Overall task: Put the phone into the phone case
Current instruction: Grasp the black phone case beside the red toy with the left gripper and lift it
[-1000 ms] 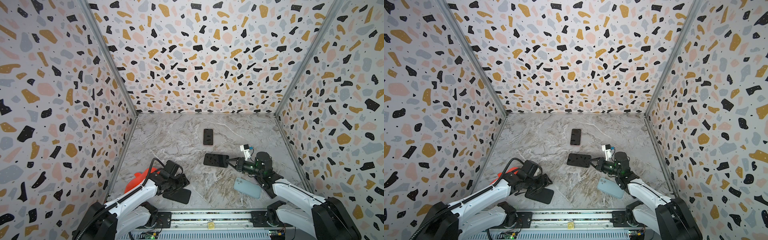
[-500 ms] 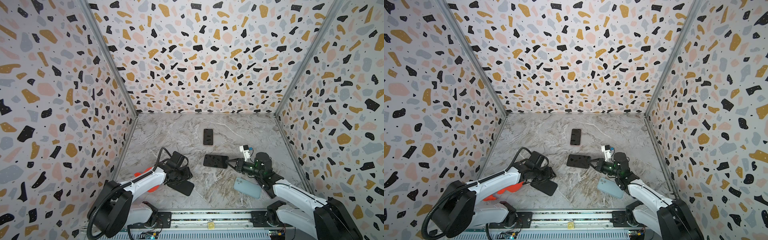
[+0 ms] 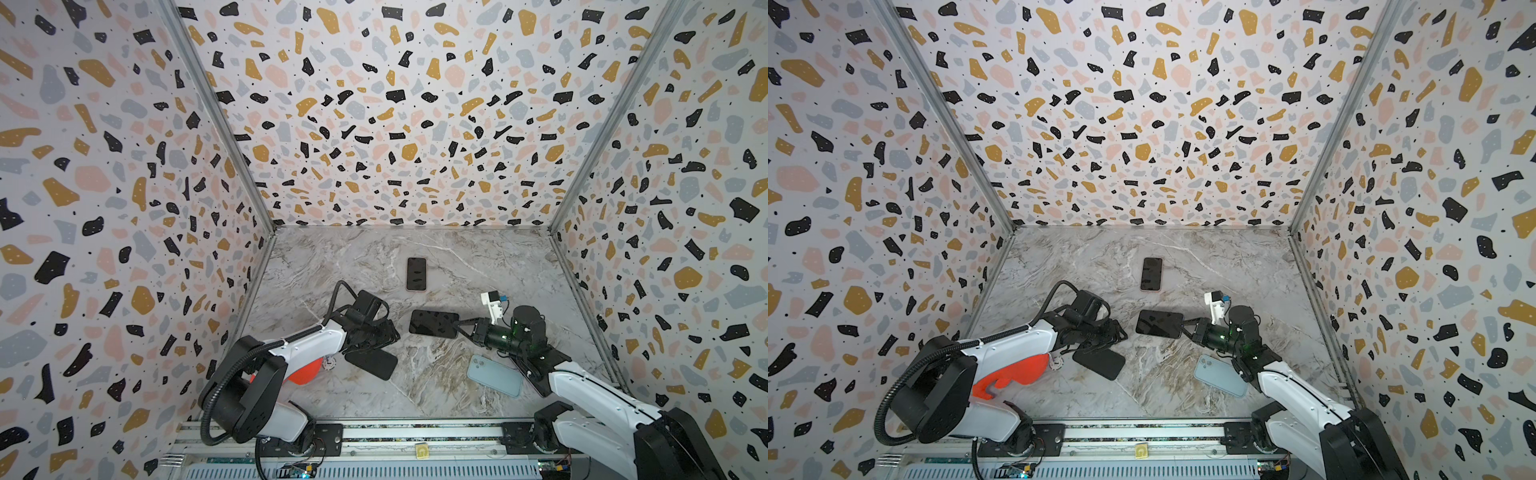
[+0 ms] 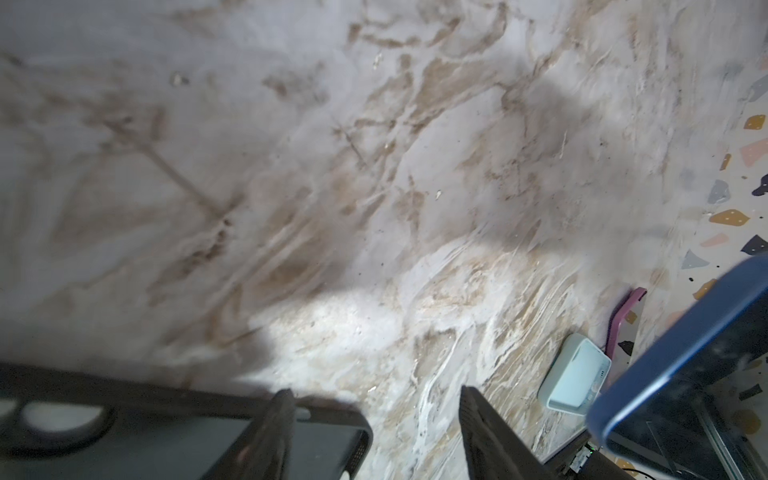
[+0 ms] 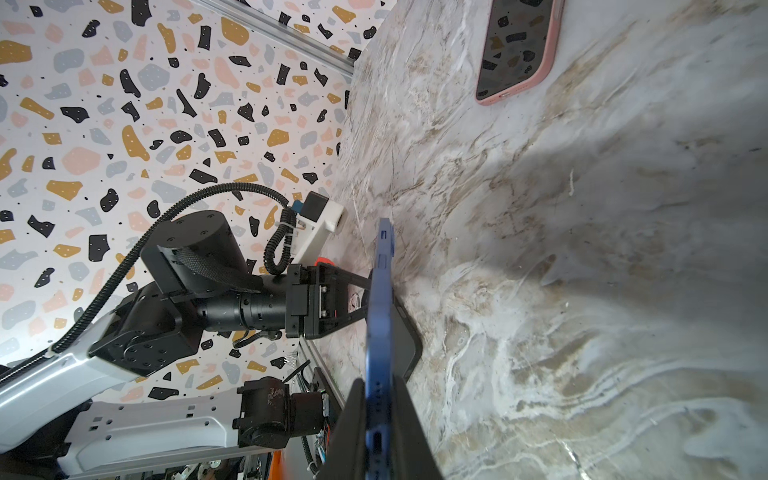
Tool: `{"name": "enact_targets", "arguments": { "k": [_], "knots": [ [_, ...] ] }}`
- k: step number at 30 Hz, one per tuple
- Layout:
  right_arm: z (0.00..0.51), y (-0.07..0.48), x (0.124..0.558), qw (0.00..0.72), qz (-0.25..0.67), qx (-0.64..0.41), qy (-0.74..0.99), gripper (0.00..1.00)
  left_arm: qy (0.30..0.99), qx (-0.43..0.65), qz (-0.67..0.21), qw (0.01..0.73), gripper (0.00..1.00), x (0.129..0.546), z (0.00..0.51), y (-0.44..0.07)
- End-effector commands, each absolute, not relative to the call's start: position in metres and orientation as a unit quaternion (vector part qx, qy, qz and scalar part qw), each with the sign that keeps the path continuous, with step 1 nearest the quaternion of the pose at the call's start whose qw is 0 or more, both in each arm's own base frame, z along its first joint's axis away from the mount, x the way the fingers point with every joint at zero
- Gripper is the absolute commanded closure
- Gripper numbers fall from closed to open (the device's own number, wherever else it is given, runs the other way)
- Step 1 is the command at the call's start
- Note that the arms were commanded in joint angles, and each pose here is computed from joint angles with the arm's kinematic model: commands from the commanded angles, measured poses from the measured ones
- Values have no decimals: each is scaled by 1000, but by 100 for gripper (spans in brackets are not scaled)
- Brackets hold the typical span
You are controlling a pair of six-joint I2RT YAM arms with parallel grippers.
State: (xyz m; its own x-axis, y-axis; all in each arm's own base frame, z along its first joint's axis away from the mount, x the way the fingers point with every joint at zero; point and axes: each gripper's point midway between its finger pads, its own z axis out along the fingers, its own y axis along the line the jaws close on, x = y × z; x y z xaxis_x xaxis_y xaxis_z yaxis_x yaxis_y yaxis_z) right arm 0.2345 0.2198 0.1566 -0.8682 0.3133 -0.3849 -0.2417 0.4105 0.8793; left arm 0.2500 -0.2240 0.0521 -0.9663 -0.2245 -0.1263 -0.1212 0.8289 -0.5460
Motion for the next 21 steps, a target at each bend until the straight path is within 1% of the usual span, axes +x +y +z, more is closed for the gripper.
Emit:
{"name": "enact_targets", "arguments": {
  "k": [1, 5, 9, 13, 16, 21],
  "knots": [
    [182, 223, 237, 290, 554, -7, 780, 100, 945, -79, -300, 107, 36, 266, 66, -238],
    [183, 223, 236, 289, 554, -13, 781, 100, 949, -68, -285, 118, 32, 276, 78, -229],
    [182, 223, 236, 291, 551, -18, 782, 100, 959, -77, -232, 146, 21, 279, 89, -183],
    [180, 226, 235, 285, 551, -24, 784, 100, 968, -81, -182, 152, 12, 274, 85, -145],
    [179, 229, 233, 279, 552, -30, 785, 100, 973, -75, -160, 147, 8, 269, 77, -132],
    [178, 237, 228, 273, 550, -42, 788, 100, 974, -63, -166, 144, 2, 266, 67, -130]
  ]
}}
